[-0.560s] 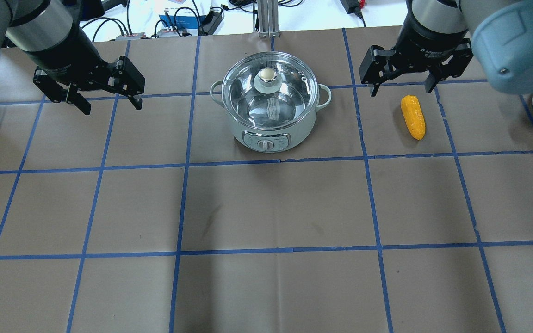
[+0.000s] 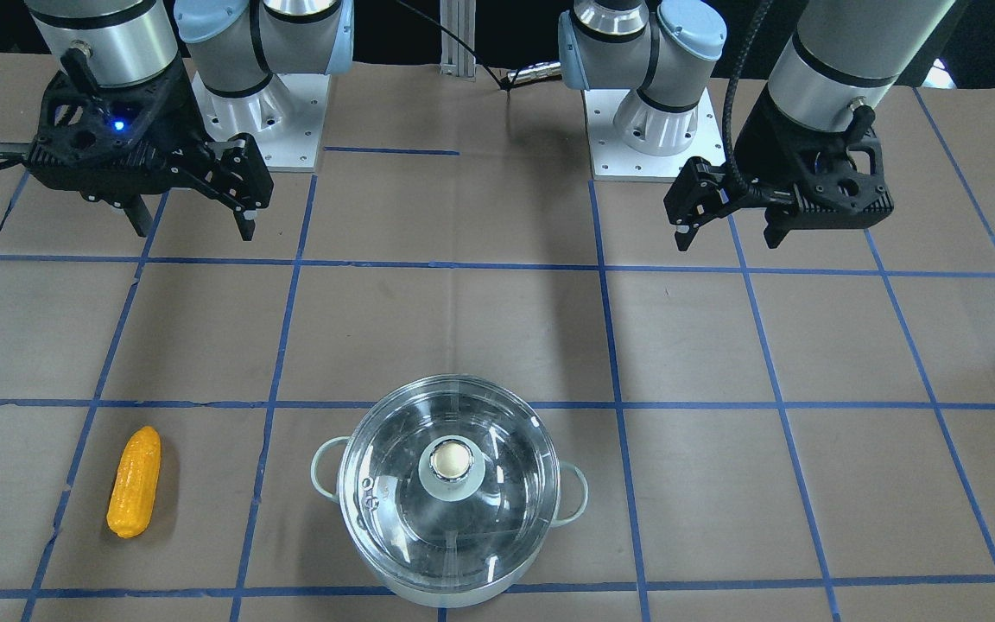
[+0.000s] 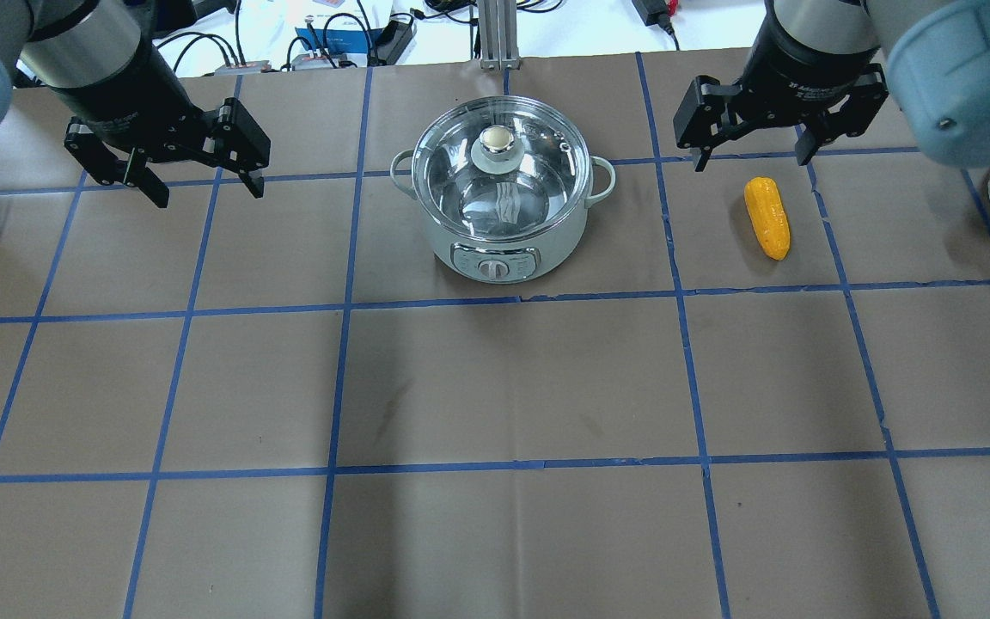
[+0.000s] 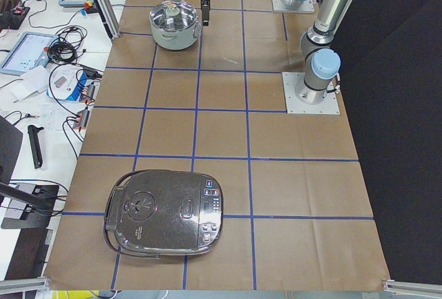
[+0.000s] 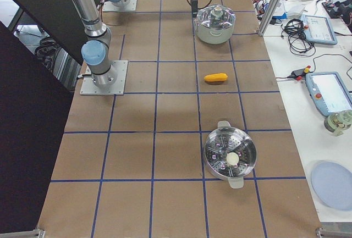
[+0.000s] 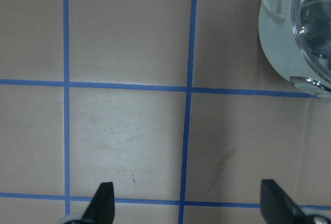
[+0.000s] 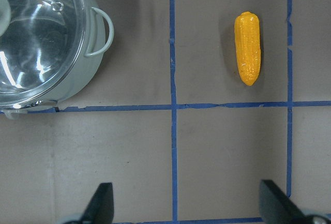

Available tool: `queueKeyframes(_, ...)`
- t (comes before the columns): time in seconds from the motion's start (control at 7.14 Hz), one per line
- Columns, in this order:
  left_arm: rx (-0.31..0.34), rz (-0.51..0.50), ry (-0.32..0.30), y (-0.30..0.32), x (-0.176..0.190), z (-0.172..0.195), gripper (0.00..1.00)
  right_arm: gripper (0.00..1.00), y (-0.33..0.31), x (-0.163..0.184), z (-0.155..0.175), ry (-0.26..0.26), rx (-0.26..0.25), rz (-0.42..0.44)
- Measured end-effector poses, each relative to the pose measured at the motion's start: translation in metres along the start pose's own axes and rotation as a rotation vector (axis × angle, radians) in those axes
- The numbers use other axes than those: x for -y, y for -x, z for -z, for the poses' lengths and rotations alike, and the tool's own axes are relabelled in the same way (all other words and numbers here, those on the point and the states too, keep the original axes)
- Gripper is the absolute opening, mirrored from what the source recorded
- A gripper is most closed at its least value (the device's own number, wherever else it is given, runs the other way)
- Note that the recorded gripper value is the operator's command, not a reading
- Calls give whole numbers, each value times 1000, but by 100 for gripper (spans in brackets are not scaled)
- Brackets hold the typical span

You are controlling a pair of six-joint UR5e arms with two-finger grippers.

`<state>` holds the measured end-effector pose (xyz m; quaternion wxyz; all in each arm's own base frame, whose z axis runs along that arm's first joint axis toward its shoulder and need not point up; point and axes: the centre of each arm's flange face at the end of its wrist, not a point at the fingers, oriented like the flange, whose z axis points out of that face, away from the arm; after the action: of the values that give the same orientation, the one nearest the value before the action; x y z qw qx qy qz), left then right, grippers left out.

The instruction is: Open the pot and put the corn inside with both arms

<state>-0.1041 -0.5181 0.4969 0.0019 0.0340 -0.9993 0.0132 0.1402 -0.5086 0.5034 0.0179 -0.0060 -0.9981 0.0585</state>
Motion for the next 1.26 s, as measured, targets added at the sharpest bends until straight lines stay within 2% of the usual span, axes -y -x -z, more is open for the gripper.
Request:
queueKeyframes(0.14,2,-10,-22,-9,9,6,100,98,-23,20,-15,18,-9,-27)
queueKeyframes(0.42,-4,-43,-44,-70,45,5,100,97,-93,67,-75,83,-21,-84)
queueKeyframes(0.7,-26,-28,-50,-160,91,-24,100,95,-134,115,-173,97,-10,-86)
queueKeyframes(0.98,-60,17,-64,-225,119,-73,100,92,-136,133,-284,103,39,-85)
queueKeyframes(1.12,-63,37,-58,-244,123,-96,100,79,-135,130,-317,91,48,-84)
queueKeyframes(1.26,-63,46,-51,-254,127,-113,100,56,-133,126,-334,88,52,-82)
